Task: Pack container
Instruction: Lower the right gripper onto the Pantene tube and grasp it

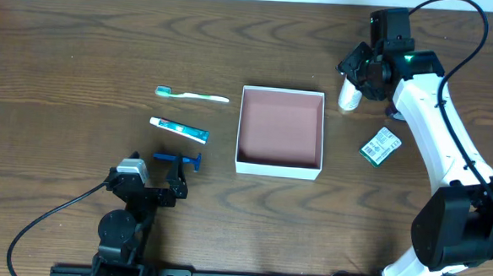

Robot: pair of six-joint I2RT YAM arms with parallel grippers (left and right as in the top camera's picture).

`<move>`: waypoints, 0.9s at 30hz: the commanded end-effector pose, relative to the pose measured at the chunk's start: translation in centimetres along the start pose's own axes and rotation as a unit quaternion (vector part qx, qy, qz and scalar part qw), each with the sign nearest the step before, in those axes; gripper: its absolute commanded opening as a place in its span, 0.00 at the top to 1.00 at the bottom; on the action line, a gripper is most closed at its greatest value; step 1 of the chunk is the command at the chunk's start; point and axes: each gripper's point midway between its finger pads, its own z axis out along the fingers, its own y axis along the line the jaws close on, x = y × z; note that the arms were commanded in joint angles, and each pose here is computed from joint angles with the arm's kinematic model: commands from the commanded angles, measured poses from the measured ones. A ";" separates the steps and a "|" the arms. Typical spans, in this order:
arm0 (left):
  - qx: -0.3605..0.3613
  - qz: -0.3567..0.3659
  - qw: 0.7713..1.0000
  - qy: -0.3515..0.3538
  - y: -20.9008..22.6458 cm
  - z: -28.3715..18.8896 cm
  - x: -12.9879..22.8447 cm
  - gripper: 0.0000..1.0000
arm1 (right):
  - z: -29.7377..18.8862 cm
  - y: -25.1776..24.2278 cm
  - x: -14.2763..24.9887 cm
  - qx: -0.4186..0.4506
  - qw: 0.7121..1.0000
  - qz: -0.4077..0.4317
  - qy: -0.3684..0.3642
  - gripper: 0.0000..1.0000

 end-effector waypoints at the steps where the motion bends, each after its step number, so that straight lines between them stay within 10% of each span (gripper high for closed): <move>1: -0.019 0.007 1.000 0.023 0.9 0.1 1.6 0.02 | -0.5 0.6 -0.5 -0.003 0.999 -0.052 -0.011 0.44; 27: -0.019 0.007 1.000 0.023 0.9 0.1 1.6 0.02 | -2.4 -1.6 -3.3 0.010 0.994 -0.104 -0.017 0.57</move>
